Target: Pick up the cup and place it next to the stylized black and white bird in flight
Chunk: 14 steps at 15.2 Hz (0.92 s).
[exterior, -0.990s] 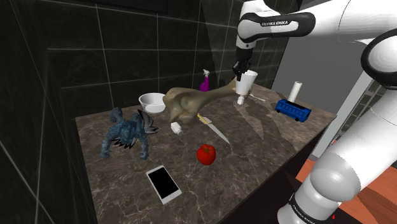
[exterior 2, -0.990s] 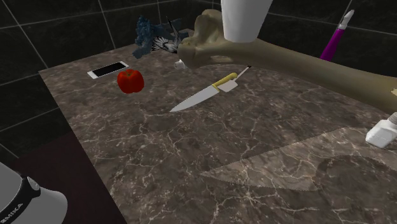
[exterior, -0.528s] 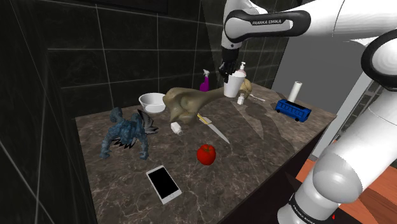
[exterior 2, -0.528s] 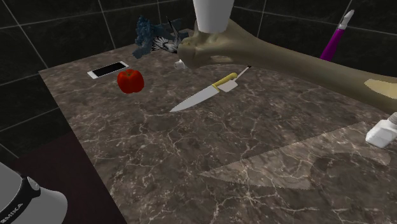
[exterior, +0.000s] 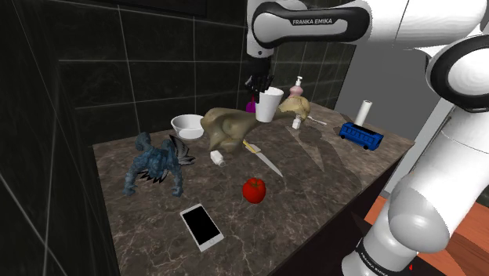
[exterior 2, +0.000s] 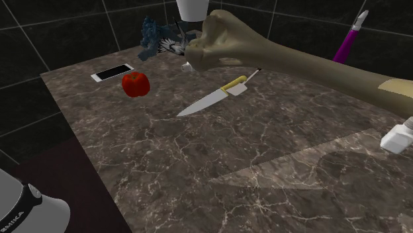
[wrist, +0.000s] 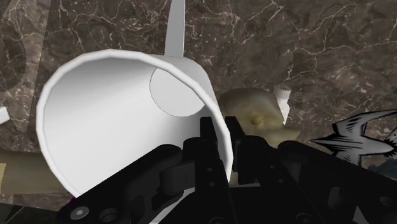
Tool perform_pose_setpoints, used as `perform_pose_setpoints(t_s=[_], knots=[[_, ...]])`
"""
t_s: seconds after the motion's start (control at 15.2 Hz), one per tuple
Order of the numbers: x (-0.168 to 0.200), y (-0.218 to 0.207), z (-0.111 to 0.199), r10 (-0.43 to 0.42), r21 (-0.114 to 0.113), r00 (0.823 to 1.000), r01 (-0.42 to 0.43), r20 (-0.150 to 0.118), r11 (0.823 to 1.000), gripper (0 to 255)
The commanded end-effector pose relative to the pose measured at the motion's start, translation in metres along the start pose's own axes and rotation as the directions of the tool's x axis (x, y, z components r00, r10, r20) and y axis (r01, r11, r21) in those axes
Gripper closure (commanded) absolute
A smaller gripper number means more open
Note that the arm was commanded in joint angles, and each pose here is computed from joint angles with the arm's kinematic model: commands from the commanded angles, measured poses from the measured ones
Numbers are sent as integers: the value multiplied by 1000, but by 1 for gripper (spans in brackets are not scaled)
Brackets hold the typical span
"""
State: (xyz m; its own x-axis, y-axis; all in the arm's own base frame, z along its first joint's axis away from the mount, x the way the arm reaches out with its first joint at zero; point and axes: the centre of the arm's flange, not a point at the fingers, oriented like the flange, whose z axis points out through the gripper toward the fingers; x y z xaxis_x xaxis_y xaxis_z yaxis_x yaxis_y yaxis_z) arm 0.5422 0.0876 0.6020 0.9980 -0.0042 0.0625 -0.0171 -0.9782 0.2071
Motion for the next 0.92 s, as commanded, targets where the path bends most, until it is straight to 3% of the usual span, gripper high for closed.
perform_pose_setpoints(t_s=[0.0, 0.46, 0.86], knots=[[1, -25, -3, 1, 0, 1000, -1, 0, 1000, 255], [15, -116, -22, 1, 0, 1000, -1, 0, 1000, 255], [13, -123, 9, 1, 0, 1000, -1, 0, 1000, 255]])
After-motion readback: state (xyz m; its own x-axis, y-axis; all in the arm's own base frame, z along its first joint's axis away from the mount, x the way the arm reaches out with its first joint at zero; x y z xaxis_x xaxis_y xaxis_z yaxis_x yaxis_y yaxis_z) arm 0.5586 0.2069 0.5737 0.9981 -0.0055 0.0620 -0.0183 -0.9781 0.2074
